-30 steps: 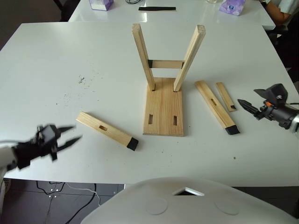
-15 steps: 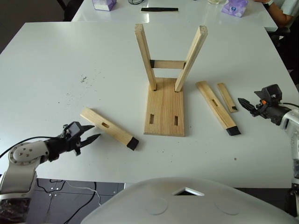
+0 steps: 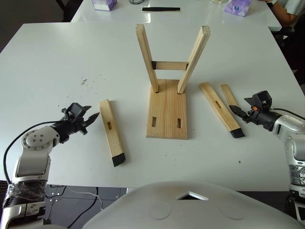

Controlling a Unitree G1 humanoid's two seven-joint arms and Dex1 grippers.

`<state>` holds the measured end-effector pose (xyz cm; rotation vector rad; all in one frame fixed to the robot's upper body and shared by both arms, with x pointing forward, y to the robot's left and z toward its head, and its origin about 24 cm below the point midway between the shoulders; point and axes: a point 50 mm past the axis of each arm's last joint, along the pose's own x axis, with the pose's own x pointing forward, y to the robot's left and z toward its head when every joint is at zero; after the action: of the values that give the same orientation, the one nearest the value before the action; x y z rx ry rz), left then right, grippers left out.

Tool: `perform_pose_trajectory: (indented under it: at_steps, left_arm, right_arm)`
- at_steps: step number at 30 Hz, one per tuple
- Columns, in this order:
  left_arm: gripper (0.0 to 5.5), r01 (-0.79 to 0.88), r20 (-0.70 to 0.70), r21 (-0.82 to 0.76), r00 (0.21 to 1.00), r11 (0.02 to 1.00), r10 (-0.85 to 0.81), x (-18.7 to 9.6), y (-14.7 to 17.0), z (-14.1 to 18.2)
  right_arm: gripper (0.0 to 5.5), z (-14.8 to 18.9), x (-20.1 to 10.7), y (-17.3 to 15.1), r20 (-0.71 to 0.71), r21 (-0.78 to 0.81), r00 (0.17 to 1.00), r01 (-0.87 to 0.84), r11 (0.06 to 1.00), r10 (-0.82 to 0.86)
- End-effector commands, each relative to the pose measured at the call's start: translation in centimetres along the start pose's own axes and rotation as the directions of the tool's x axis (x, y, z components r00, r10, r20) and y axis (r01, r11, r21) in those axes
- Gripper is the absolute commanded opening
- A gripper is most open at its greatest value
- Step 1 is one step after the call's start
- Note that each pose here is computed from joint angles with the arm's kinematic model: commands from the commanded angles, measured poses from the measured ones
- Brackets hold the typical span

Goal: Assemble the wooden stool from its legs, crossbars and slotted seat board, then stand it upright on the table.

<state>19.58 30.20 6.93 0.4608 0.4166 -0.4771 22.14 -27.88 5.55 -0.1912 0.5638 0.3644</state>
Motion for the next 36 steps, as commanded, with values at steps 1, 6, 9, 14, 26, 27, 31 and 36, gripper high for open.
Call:
perform_pose_trajectory:
  at_steps: [1,6,9,14,26,27,31,36]
  left_arm:
    - [2.06,0.062,0.118,0.009,0.991,0.998,-0.062,-0.8,-0.8,4.1]
    - [2.06,0.257,0.137,0.047,0.956,0.965,-0.261,-1.4,-4.7,6.3]
    - [2.03,0.346,0.071,0.056,0.934,0.936,-0.350,-2.0,-6.7,5.5]
    - [2.03,0.465,-0.040,0.035,0.885,0.884,-0.464,-4.5,-8.5,4.1]
    - [2.03,0.454,-0.217,0.050,0.874,0.890,-0.434,-3.6,-8.8,0.6]
    - [2.03,0.450,-0.223,0.063,0.876,0.891,-0.427,-3.3,-8.6,0.3]
    - [2.03,0.423,-0.231,0.104,0.891,0.900,-0.392,-2.1,-7.6,-0.5]
    - [2.03,0.381,-0.200,0.149,0.915,0.912,-0.350,-0.8,-6.0,-0.6]
  right_arm:
    - [3.75,-0.6,0.2,0.5,-0.017,0.022,1.000,0.003,1.000,-0.002]
    - [3.75,-2.8,0.7,0.8,-0.087,0.027,0.996,0.008,1.000,-0.005]
    - [3.28,-3.7,0.9,1.0,-0.108,0.035,0.994,0.000,0.999,0.003]
    - [2.49,-4.6,0.4,1.1,-0.125,0.045,0.992,0.000,0.999,0.006]
    - [1.31,-4.8,0.6,0.9,-0.120,0.032,0.992,0.032,0.999,-0.028]
    - [1.31,-4.8,0.6,0.9,-0.120,0.030,0.992,0.032,0.999,-0.028]
    - [1.31,-4.4,0.9,0.9,-0.115,0.015,0.993,0.021,1.000,-0.019]
    - [1.31,-3.3,0.9,0.3,-0.072,0.023,0.997,0.034,0.999,-0.033]
